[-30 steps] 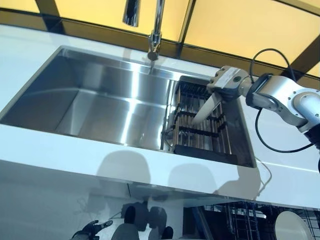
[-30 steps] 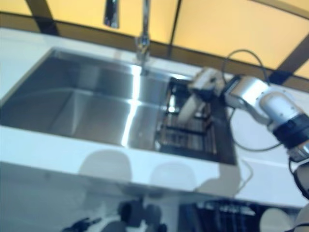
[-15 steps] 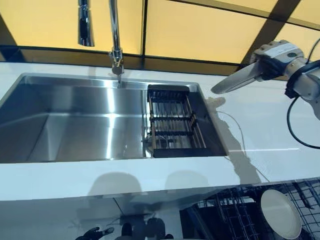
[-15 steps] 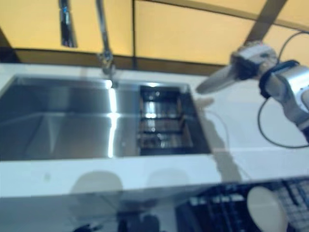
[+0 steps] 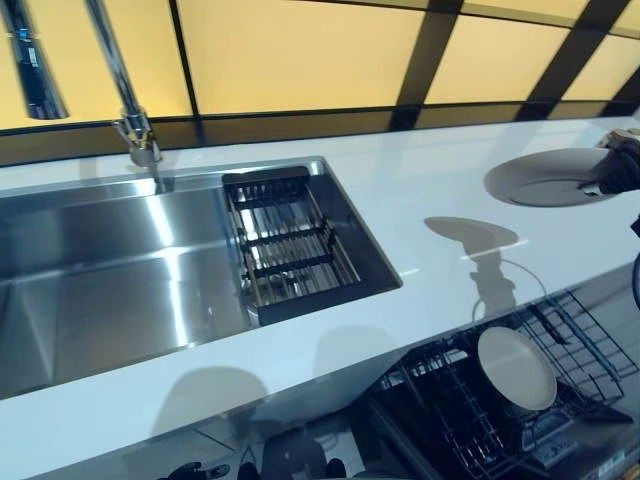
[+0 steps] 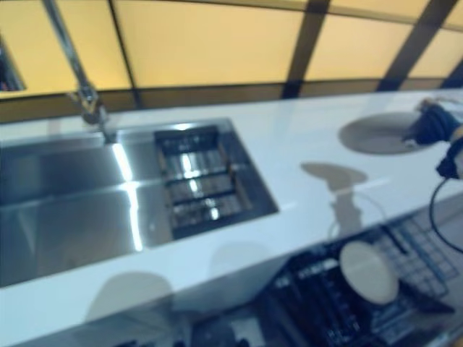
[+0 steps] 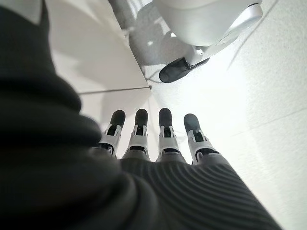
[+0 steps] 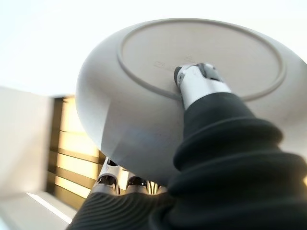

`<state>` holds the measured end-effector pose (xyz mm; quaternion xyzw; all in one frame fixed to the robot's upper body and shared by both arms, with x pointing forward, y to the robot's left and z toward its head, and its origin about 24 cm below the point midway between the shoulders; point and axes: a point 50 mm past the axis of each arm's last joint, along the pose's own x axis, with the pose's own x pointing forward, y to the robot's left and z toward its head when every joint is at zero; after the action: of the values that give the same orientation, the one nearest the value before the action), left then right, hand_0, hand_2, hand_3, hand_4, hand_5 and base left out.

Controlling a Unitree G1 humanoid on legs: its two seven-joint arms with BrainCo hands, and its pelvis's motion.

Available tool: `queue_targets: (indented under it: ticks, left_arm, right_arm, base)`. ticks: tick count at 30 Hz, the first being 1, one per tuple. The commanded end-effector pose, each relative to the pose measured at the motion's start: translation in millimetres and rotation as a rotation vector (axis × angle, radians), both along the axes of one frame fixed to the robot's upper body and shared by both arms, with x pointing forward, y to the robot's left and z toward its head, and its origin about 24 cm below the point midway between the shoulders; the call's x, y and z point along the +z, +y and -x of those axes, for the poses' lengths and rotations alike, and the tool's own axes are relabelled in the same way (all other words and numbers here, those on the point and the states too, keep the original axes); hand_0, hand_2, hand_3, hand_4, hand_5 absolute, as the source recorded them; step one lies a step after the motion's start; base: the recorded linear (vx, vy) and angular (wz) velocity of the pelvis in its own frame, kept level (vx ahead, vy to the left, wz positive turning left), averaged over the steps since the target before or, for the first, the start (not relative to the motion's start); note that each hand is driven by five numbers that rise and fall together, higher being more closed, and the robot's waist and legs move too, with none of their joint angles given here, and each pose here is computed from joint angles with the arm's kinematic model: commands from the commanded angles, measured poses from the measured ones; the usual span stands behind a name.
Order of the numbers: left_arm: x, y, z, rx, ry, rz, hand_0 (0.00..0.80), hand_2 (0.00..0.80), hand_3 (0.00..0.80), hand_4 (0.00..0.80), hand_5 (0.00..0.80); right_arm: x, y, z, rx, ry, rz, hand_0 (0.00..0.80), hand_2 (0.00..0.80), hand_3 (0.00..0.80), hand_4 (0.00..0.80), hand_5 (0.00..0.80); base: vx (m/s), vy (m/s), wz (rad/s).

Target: Take plates into dishwasher

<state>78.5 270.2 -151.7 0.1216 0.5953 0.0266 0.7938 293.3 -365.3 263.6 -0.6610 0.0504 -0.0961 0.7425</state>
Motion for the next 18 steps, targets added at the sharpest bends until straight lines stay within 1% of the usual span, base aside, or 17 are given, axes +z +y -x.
queue_targets:
  ticks: [1, 7, 12, 18]
  left_arm:
    - [4, 10, -9, -0.09, 0.031, -0.05, 0.0, 0.0, 0.0, 0.0, 0.0]
    - [4, 9, -12, -0.109, 0.041, -0.05, 0.0, 0.0, 0.0, 0.0, 0.0]
    - [4, 7, -14, -0.125, 0.042, -0.043, 0.0, 0.0, 0.0, 0.0, 0.0]
    - [4, 5, -17, -0.133, 0.041, -0.035, 0.0, 0.0, 0.0, 0.0, 0.0]
  right_arm:
    - [41, -18, 16, -0.074, -0.123, -0.061, 0.8, 0.8, 0.8, 0.8, 0.8]
    - [18, -32, 24, -0.101, -0.049, -0.272, 0.8, 0.8, 0.8, 0.8, 0.8]
    - [4, -39, 28, -0.117, -0.015, -0.304, 0.8, 0.8, 0.8, 0.8, 0.8]
    - [-6, -36, 30, -0.09, 0.059, -0.322, 0.8, 0.8, 0.8, 0.8, 0.8]
  base:
    - [0.004, -0.023, -0.24]
    - [0.01, -0.03, -0.25]
    - [0.001, -0.017, -0.24]
    - [0.009, -0.011, -0.15]
